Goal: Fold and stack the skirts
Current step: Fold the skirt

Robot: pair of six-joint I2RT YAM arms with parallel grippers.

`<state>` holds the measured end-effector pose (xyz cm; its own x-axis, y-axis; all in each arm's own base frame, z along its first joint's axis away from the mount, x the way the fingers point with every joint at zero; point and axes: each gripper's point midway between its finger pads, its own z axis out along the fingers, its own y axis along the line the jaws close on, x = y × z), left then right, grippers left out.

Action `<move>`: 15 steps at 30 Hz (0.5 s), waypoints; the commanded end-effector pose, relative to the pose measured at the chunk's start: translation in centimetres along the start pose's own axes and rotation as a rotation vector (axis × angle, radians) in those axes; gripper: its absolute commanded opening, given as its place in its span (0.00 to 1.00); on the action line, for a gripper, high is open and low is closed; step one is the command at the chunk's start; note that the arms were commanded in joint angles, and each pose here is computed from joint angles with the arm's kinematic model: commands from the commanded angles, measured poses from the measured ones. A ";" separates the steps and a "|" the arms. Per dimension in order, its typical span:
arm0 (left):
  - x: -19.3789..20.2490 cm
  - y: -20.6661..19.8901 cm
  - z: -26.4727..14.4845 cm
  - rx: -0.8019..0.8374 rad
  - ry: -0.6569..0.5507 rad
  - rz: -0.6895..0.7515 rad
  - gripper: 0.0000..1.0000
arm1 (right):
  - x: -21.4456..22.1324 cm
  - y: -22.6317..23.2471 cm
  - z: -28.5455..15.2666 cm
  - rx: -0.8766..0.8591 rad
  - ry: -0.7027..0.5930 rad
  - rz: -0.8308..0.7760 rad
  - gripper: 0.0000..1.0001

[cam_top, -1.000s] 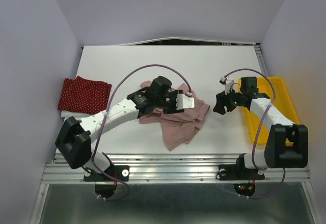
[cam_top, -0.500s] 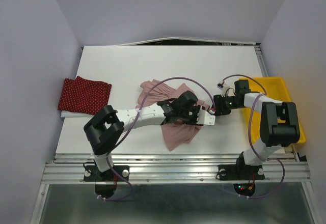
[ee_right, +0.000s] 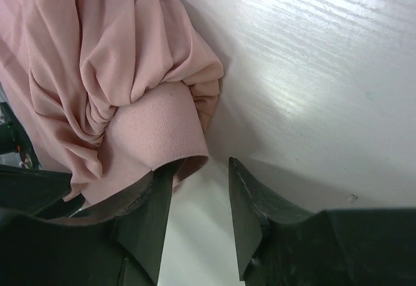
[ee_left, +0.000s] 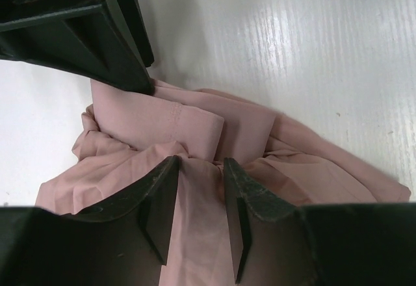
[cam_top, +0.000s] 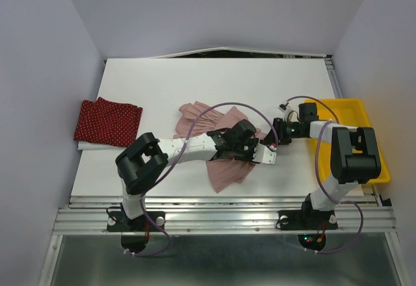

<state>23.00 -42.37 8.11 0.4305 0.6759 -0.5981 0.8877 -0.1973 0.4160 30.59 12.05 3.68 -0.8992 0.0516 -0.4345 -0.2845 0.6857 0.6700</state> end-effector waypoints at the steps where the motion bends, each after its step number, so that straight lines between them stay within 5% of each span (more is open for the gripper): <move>1: -2.1 2.1 0.2 -0.061 -0.043 0.042 0.45 | -0.7 -0.2 0.3 -0.011 -0.038 -0.007 0.41; 8: -2.5 2.8 0.3 -0.094 -0.056 0.045 0.57 | -0.1 0.1 0.1 -0.024 -0.029 -0.015 0.34; 15: -2.3 2.4 0.8 -0.082 -0.045 0.080 0.52 | 0.4 0.0 0.5 -0.040 -0.005 0.023 0.26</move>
<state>23.94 -43.27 7.72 0.4575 0.6710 -0.5834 0.8678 -0.1938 0.4576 30.56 12.25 3.58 -0.9005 0.0646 -0.4301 -0.2778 0.6755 0.6830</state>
